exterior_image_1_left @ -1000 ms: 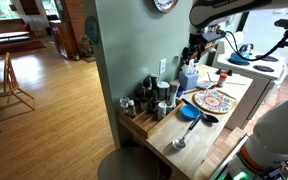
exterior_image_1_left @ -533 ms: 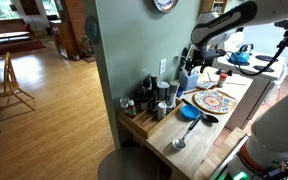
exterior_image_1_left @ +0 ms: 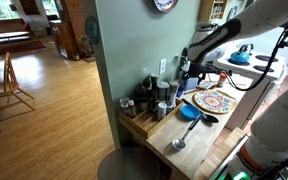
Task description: Move the blue bowl to the left
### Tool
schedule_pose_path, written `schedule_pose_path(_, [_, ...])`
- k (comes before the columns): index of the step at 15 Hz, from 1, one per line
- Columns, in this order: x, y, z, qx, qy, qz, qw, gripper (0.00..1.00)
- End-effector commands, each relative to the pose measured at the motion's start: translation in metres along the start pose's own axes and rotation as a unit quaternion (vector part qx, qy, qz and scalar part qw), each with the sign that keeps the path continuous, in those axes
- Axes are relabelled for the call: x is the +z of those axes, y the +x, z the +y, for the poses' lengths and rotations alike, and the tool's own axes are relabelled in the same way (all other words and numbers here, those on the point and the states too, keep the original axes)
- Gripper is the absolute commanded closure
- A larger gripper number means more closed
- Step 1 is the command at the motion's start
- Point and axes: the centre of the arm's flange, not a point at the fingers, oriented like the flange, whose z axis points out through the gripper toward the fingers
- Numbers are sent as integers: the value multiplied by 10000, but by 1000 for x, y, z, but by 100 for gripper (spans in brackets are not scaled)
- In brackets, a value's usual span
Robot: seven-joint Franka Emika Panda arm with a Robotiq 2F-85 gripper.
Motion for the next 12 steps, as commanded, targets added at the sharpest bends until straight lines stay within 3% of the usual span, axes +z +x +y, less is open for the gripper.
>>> schedule_pose_path(1, [33,-1,-5,788,-272,107,9965,0])
schedule_pose_path(9, [35,5,-7,710,-165,115,9973,0])
schedule_pose_path(10, [41,13,-14,836,14,189,9963,0])
schedule_pose_path(11, [46,17,-19,1121,-145,296,9931,0])
schedule_pose_path(12, [50,21,-24,1245,-66,430,9913,0])
